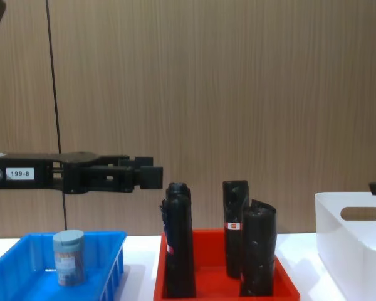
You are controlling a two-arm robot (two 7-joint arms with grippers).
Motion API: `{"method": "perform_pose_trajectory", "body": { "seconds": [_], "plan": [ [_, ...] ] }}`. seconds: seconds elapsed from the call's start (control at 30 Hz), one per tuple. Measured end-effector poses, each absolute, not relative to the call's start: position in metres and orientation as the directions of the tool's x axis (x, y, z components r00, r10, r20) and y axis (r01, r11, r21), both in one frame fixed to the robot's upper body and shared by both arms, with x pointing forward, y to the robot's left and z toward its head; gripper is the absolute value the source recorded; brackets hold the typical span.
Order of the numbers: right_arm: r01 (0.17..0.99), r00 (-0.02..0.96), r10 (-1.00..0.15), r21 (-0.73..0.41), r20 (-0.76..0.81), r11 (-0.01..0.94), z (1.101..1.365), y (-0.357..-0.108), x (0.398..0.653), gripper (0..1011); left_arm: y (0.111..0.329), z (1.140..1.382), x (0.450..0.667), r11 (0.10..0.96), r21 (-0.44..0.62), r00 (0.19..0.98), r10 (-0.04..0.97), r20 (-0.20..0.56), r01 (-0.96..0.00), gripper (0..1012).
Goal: Pick the cotton swabs from the blue box and place them into the white box.
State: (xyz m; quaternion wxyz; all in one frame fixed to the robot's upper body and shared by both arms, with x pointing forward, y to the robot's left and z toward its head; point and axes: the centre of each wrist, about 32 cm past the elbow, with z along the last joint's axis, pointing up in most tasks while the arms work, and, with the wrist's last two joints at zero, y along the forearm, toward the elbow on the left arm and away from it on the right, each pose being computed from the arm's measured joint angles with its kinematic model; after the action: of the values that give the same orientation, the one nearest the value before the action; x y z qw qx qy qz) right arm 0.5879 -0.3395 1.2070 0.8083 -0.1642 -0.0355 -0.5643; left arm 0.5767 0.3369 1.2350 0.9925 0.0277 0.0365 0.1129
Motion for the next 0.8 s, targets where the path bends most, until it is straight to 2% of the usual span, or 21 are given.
{"method": "perform_pose_trajectory", "body": {
  "seconds": [0.57,0.8],
  "plan": [
    [0.92,0.376,-0.893,-0.218,0.248,0.327,1.205,-0.337,0.585,1002,0.336,1.234,0.576,0.972,0.065,0.971,0.23,-0.066,-0.225,1004],
    [0.921,0.377,-0.894,-0.199,0.241,0.335,1.201,-0.329,0.577,1002,0.329,1.232,0.574,0.961,0.078,0.961,0.27,-0.052,-0.266,1004]
  ]
}}
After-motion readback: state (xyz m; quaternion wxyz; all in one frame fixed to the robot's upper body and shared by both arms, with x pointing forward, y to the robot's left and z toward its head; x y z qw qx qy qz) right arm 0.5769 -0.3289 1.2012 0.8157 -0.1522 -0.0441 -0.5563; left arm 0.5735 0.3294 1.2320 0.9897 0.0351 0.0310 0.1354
